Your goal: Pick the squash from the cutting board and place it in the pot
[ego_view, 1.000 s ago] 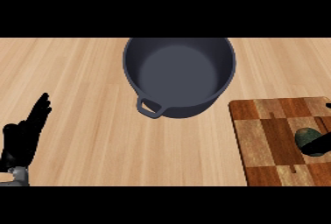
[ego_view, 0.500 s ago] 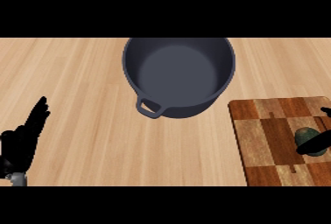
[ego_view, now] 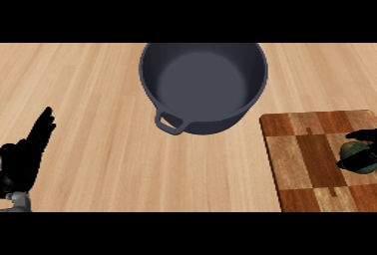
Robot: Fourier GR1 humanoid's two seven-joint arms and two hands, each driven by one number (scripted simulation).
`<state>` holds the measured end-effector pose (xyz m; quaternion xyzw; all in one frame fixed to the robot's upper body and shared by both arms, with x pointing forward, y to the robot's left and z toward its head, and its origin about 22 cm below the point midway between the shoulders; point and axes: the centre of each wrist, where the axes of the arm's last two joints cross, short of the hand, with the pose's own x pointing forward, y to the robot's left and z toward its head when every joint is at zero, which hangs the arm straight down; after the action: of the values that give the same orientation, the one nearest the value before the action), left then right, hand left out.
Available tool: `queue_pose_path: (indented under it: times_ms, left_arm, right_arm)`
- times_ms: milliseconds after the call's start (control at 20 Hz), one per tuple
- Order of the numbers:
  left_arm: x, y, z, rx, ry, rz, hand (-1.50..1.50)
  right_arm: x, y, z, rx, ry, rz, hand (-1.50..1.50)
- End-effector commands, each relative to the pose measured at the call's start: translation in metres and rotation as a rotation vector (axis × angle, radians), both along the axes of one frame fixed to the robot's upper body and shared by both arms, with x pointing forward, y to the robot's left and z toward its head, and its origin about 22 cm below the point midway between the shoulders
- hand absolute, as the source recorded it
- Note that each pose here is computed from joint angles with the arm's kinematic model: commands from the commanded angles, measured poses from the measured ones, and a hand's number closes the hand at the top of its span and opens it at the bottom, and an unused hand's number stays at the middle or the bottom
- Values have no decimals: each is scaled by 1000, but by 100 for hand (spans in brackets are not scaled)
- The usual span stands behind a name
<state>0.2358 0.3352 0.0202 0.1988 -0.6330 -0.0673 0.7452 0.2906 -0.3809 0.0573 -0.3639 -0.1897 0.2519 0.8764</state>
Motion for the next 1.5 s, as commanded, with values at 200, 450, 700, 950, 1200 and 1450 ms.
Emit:
queue_pose_path:
  times_ms: [200, 450, 700, 950, 1200, 1450]
  left_arm:
    - [-12, 8, 0, -4, -4, -6, 0]
    - [6, -10, -1, -8, 5, -23, 0]
    - [20, -34, 6, -1, -32, -170, 0]
    - [28, -42, 3, -5, -14, -151, 0]
    - [24, -30, 0, -19, 5, -118, 0]
    - [20, -21, -4, -5, 9, -93, 0]
  right_arm:
    - [2, 4, -10, -8, -34, 50, 150]
    - [24, 129, -3, 28, -128, 362, 150]
    - [26, 281, 37, 30, -266, 809, 150]
    - [6, 377, 50, -136, -305, 920, 150]
    - [-9, 415, 74, -297, -520, 898, 150]
    - [-14, 440, 122, -446, -815, 799, 150]
